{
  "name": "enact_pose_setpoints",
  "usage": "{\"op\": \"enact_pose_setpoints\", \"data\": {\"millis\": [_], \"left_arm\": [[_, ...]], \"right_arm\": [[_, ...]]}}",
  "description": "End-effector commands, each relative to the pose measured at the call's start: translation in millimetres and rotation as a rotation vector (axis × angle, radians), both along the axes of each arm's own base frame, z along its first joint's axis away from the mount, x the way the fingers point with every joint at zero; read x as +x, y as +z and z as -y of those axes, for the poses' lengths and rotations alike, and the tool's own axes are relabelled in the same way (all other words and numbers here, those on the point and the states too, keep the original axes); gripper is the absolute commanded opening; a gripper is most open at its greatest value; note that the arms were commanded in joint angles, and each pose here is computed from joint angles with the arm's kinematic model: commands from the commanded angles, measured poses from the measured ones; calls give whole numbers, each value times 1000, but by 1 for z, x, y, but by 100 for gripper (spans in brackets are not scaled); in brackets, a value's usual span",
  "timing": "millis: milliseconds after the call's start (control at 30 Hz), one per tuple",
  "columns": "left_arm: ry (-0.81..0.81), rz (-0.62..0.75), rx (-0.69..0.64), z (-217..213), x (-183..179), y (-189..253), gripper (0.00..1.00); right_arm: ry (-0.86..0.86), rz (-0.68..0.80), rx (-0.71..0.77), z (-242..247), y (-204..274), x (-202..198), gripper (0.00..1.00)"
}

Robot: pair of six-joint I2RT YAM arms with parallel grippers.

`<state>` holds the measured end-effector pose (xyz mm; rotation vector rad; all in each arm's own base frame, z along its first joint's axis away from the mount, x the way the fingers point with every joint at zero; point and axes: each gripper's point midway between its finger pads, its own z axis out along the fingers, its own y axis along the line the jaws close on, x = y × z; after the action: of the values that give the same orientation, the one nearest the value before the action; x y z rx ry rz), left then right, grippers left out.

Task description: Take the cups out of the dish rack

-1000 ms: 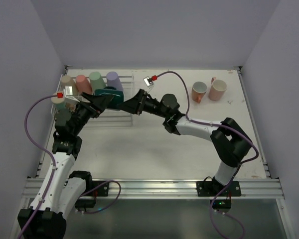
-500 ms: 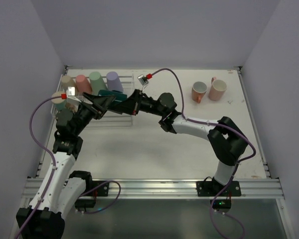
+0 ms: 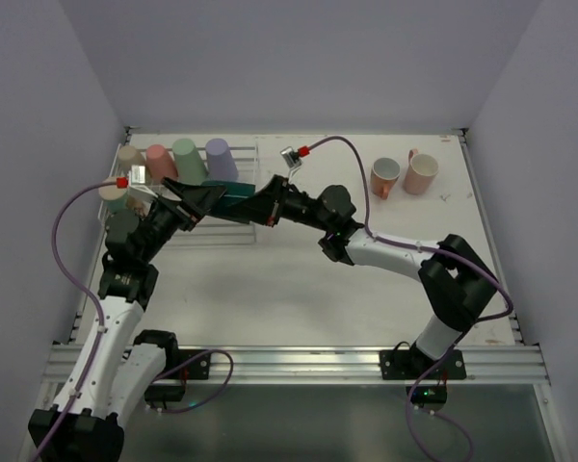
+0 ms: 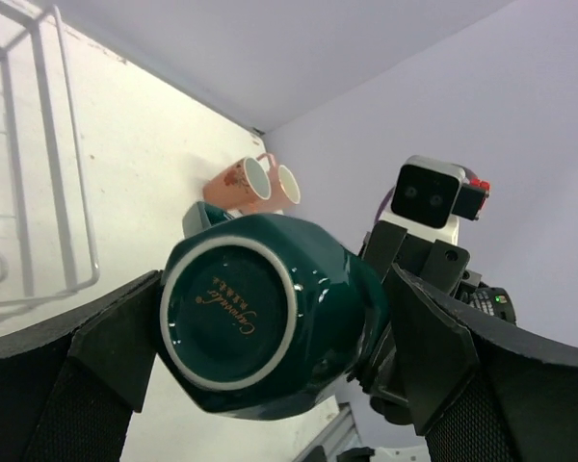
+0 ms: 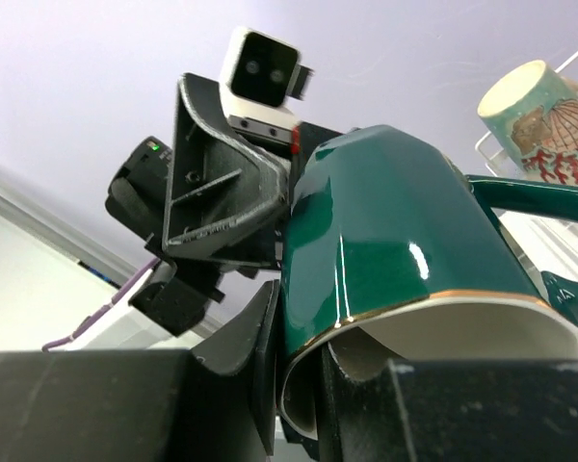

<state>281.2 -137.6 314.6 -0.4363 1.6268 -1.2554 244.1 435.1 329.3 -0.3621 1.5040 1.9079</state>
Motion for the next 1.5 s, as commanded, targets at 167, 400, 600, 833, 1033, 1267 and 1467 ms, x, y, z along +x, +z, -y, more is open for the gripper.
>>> {"op": "enact_pose_setpoints", "data": {"millis": [167, 400, 600, 833, 1033, 1267, 1467], "left_arm": [[192, 204, 240, -34, -7, 56, 100], [219, 205, 315, -41, -7, 48, 100], [243, 237, 435, -49, -12, 47, 100], [226, 220, 631, -58, -18, 20, 100], [165, 243, 731, -44, -23, -1, 100], [212, 278, 736, -47, -23, -8, 100], [208, 244, 748, -47, -19, -21, 100]], "right_arm": [[-111, 69, 29, 49, 37, 16, 0], [-201, 82, -74, 75, 32, 35, 0], [-392, 162, -367, 116, 30, 77, 0], [-663, 151, -961, 195, -22, 145, 0], [-715, 176, -1331, 235, -63, 202, 0], [-608, 240, -1474, 248, -99, 249, 0], [-516, 265, -1540, 238, -131, 276, 0]]}}
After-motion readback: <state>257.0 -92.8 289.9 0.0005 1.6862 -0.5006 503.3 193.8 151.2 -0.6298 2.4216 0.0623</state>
